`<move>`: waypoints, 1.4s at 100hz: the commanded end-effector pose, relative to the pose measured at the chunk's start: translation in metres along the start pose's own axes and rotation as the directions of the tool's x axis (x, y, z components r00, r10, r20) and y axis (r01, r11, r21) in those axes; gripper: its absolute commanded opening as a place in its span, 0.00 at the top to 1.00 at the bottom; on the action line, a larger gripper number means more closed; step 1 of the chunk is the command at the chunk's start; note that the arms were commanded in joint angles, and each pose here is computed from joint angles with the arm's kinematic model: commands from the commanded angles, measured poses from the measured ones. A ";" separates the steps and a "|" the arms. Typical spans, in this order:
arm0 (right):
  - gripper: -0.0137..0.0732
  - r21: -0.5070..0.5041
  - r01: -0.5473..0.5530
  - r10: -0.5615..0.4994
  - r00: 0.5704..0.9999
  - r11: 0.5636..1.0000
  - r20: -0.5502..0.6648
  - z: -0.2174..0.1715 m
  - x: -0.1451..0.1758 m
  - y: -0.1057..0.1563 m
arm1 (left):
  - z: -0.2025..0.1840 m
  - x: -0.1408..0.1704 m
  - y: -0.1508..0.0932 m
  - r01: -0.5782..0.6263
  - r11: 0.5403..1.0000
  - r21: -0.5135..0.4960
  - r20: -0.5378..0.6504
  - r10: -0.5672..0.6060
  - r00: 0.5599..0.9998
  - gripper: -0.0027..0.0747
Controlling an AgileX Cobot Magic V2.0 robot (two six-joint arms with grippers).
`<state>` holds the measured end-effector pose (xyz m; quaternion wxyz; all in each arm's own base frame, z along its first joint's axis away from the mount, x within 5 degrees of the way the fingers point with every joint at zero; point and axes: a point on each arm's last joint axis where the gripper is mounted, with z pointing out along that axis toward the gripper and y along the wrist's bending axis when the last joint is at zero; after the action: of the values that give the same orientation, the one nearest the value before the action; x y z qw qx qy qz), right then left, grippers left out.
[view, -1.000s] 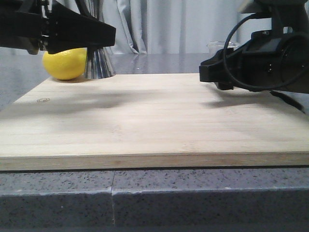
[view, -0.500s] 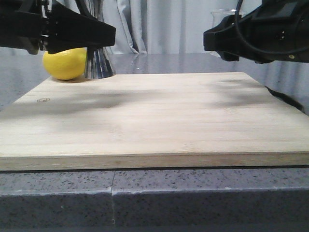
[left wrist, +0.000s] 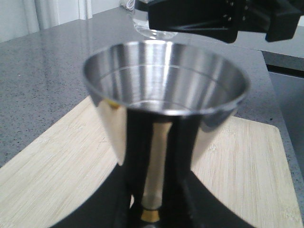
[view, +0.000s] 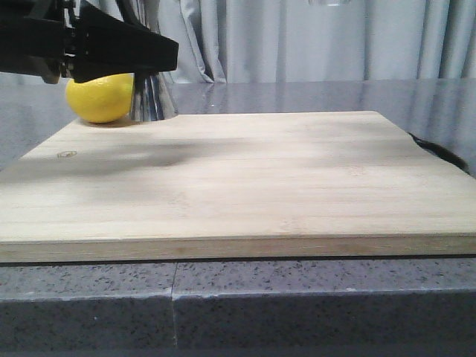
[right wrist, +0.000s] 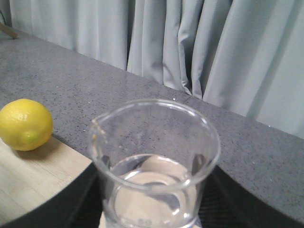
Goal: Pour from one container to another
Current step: 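Carry the beaker with the right gripper above the jigger cup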
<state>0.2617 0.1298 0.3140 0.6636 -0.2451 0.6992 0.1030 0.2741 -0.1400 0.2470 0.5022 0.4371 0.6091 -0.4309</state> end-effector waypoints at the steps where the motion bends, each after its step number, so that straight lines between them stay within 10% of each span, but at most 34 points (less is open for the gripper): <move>1: 0.46 0.000 0.044 -0.043 0.992 0.999 0.122 -0.005 -0.041 -0.001 | 0.000 -0.030 -0.014 -0.043 0.995 0.087 0.151 0.029 0.988 0.99; 47: 0.46 -0.090 0.278 -0.255 0.944 0.956 0.211 -0.007 -0.089 0.029 | 0.011 -0.030 -0.026 -0.048 0.989 0.141 0.139 0.028 0.990 0.99; 140: 0.46 -0.114 0.555 -0.511 0.815 0.824 0.272 -0.009 -0.090 0.047 | 0.018 -0.025 -0.037 0.004 0.976 0.219 0.073 -0.020 0.997 0.99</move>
<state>0.2404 0.1859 0.3642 0.6674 -0.4895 0.5612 -0.0005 0.2548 -0.1659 0.2423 0.4424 0.4734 0.6034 -0.4648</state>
